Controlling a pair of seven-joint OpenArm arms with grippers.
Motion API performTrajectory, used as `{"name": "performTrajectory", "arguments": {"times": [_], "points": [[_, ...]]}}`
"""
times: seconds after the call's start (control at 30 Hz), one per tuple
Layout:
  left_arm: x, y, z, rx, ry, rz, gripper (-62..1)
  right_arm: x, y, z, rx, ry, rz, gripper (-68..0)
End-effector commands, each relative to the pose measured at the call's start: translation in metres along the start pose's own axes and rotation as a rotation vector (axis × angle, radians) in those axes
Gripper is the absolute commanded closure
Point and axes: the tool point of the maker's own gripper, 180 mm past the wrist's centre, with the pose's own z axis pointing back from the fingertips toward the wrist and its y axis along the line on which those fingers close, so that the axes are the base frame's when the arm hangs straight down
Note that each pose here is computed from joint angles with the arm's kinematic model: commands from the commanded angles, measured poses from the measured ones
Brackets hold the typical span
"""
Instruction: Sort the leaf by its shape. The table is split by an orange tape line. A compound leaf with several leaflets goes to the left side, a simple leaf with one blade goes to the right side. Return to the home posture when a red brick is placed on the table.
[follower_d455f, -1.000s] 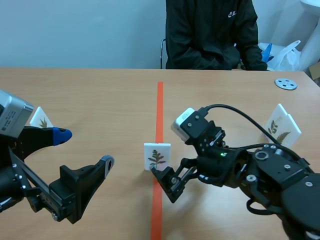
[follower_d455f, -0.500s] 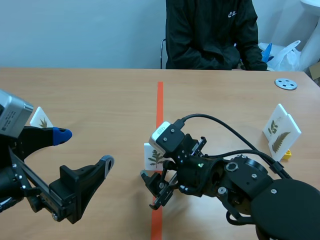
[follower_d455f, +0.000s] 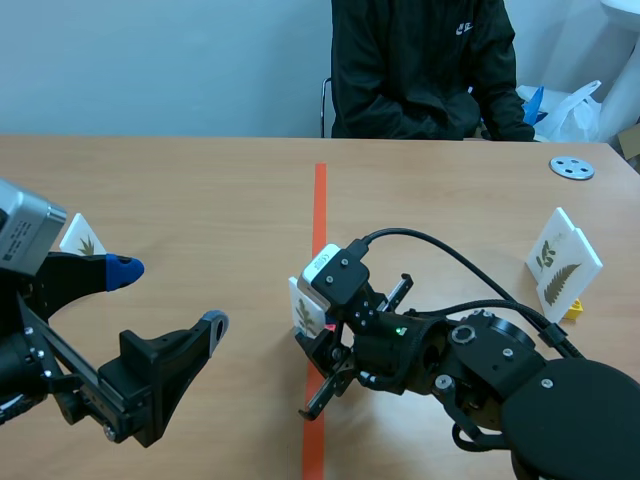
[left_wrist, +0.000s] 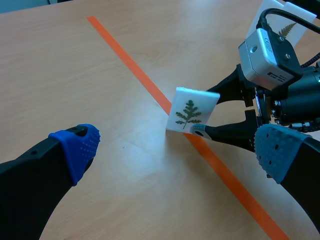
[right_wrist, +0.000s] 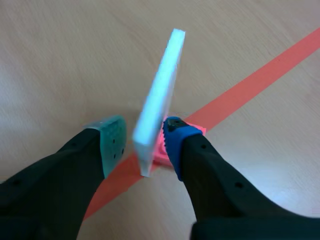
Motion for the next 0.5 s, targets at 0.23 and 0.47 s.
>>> {"name": "performTrajectory", "arguments": {"times": [0.23, 0.47], "points": [[0.014, -0.002, -0.001, -0.005, -0.049, -0.004, -62.3, 0.012, -0.012, 0.000, -0.038, -0.042, 0.008, -2.8], [0.014, -0.002, -0.001, -0.005, -0.049, -0.004, -62.3, 0.026, -0.019, 0.003, -0.057, -0.085, 0.016, -2.0]]}}
